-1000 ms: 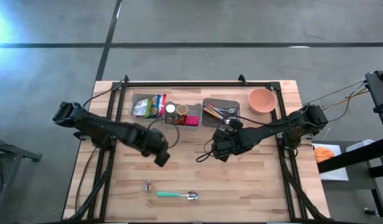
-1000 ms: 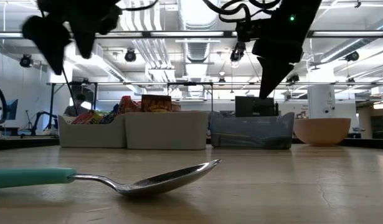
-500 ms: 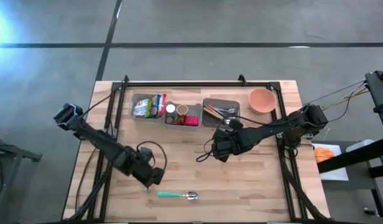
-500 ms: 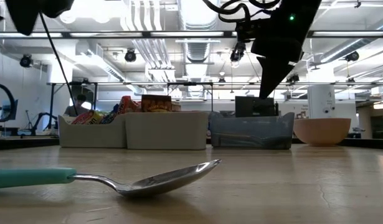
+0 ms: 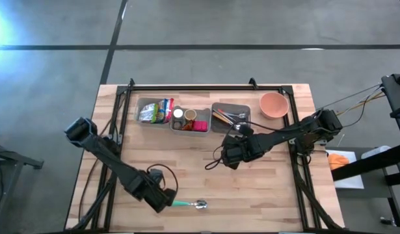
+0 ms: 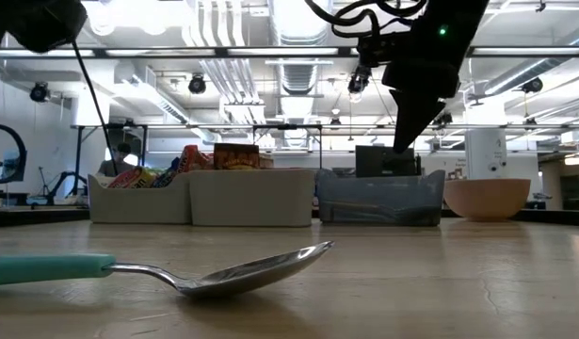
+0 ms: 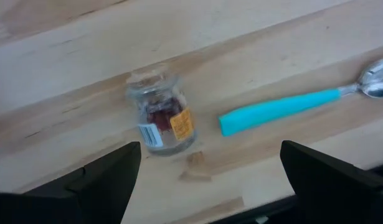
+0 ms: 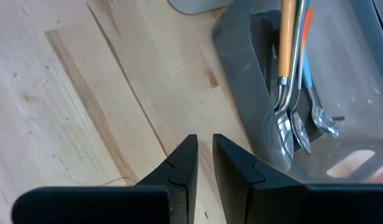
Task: Pick & Place Food Item
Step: Put the brown seasoning bottle into the right gray bin
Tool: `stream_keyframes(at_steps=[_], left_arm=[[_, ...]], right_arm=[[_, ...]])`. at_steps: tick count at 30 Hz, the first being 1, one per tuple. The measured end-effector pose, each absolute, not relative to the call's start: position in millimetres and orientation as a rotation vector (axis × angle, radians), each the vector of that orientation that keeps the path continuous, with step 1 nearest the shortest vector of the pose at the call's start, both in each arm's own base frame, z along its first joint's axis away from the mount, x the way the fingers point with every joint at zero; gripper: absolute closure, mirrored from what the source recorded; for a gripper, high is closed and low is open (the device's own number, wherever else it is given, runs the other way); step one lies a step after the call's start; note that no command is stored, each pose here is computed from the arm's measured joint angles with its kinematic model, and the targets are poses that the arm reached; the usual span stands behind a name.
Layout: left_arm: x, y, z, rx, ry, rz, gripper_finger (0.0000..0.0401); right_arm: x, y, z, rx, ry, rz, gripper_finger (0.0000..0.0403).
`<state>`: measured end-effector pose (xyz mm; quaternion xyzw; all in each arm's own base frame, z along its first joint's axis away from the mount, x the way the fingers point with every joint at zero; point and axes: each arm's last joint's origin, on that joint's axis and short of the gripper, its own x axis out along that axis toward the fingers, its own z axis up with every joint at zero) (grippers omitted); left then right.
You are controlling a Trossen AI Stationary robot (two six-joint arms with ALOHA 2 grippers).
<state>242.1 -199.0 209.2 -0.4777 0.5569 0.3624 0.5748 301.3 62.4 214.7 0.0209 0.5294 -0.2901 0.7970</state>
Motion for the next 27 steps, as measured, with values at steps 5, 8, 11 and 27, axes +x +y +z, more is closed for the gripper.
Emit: stream_keyframes(at_steps=[5, 8, 11, 27], left_arm=[[245.6, -202.2, 198.7, -1.118, 1.317, 0.883, 0.0011], [246.6, -204.1, 191.6, -1.119, 1.336, 0.914, 0.0011], [248.1, -205.9, 184.1, -1.114, 1.339, 0.946, 0.0011], [240.3, -204.3, 159.7, -1.066, 1.372, 0.996, 0.0011]], right_arm=[[302.9, 62.8, 212.5, 0.018, 1.127, -0.594, 0.0356], [302.9, 62.8, 211.0, -0.005, 1.132, -0.578, 0.0356], [303.2, 62.9, 209.2, -0.017, 1.129, -0.565, 0.0356], [304.2, 63.1, 208.5, -0.018, 1.118, -0.558, 0.0356]])
